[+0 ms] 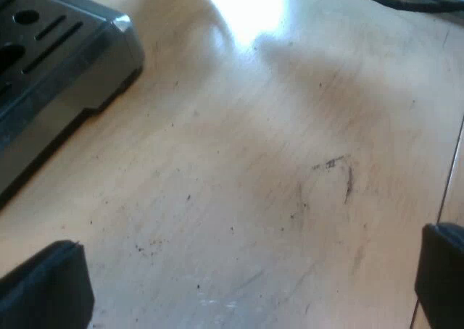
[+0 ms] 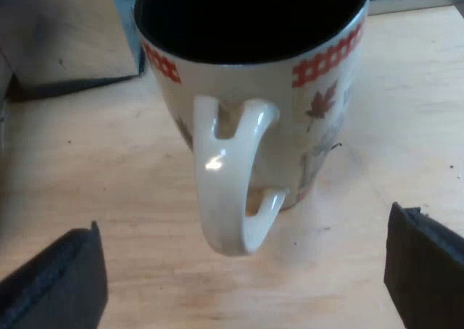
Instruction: Place mug into machine
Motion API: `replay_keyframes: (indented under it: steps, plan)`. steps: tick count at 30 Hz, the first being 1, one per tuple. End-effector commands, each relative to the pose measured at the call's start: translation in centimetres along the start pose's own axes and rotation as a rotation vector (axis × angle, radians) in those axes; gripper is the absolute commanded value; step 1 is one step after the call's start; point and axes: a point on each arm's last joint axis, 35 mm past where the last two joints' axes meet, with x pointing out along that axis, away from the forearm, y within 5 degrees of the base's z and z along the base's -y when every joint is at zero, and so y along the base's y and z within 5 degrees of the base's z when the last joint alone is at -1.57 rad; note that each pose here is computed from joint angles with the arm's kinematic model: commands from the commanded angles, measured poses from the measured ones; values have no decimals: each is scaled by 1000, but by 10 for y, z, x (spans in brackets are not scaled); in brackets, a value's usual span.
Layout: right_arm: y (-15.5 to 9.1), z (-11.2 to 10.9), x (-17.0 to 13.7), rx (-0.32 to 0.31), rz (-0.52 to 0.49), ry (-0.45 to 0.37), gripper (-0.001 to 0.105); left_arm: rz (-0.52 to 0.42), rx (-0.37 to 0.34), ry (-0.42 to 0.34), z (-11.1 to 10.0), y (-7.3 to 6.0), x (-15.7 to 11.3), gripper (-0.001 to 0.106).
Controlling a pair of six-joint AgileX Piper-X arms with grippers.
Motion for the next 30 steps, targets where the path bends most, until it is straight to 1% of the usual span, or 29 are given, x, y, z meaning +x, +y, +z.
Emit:
replay_keyframes:
  steps: [1,7,9,14,18,20,21,24,26,27,29,30]
  plan:
    - [0,5,5,9,-18,-33,79,2,-3,-6,1,0,1,92]
    - [2,9,21,4,-25,-5,79,2,-4,-2,1,0,2,92]
    - [3,14,33,0,-21,14,79,2,-4,-2,1,0,2,92]
    - [4,17,42,-3,-46,30,79,2,-21,-2,1,0,2,92]
    - [4,16,42,-4,-48,34,78,2,-23,-2,1,0,2,92]
    - [3,16,42,-4,-63,37,70,2,-23,-2,1,0,2,92]
    - [3,16,42,-4,-71,38,68,2,-23,-2,1,0,2,92]
    - [2,16,42,-4,-84,40,51,2,-23,-2,1,0,2,92]
    - [2,16,42,-4,-91,41,37,2,-23,-2,1,0,2,92]
    - [2,16,42,-4,-92,41,35,2,-23,-2,1,0,2,92]
    - [2,16,42,-4,-92,41,18,2,-23,-2,1,0,2,92]
    - [2,16,42,-4,-92,41,14,2,-23,-2,1,0,2,92]
